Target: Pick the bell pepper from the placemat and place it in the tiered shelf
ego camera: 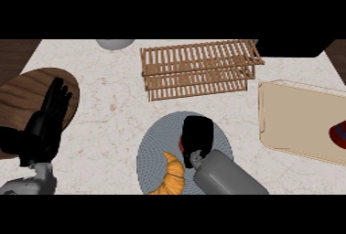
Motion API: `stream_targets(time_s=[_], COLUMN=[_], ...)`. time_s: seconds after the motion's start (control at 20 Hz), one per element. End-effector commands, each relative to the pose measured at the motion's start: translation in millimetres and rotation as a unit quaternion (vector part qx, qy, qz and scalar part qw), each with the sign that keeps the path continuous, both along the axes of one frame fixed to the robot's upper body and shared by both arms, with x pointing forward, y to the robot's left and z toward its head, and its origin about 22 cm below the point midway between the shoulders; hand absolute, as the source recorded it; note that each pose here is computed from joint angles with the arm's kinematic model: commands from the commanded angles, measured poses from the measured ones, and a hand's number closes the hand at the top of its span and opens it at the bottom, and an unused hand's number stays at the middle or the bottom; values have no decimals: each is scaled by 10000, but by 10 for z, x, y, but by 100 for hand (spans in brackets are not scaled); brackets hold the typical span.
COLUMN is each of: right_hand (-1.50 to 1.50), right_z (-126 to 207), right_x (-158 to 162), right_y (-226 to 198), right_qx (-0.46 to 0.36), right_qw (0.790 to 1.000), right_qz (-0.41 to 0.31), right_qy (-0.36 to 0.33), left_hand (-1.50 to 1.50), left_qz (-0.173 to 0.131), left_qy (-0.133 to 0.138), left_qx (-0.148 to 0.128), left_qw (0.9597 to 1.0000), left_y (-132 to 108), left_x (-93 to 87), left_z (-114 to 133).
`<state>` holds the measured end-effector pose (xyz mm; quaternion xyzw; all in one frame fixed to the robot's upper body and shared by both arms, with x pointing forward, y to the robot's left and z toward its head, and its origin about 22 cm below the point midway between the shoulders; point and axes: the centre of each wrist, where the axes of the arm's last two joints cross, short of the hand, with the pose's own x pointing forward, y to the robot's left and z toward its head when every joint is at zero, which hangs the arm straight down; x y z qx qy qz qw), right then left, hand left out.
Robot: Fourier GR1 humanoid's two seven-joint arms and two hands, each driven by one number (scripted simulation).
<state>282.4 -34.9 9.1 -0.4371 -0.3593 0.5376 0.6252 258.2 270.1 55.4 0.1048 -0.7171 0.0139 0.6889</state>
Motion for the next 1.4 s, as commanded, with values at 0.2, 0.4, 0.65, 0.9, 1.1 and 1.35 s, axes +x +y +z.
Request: stream_targets(time_s=[0.2, 0.4, 0.65, 0.9, 1.1, 1.35], right_hand=[150, 150, 150, 150, 150, 150], right_z=[61, 174, 844, 1498, 1818, 2008], right_x=[-438, -554, -597, -795, -670, -634], right_y=[252, 175, 285, 265, 161, -102], right_qx=[768, 1575, 2199, 3348, 3322, 2771], right_qw=[9927, 9828, 9680, 9250, 9098, 9167], right_qz=[930, 948, 881, 545, -136, -401], right_qy=[-56, -189, -827, -1711, -2484, -2852], left_hand=[0, 0, 0, 0, 0, 0], left_qz=[28, 24, 58, 72, 80, 223], left_qy=[6, 43, -29, 45, -11, -21], left_qx=[-39, -5, 5, 26, 19, 27], left_qw=[10000, 10000, 10000, 10000, 10000, 9997], left_y=[-31, -89, -43, 138, 65, 41], left_x=[23, -55, -62, 15, -110, -27], left_z=[0, -1, -79, -24, 24, 34])
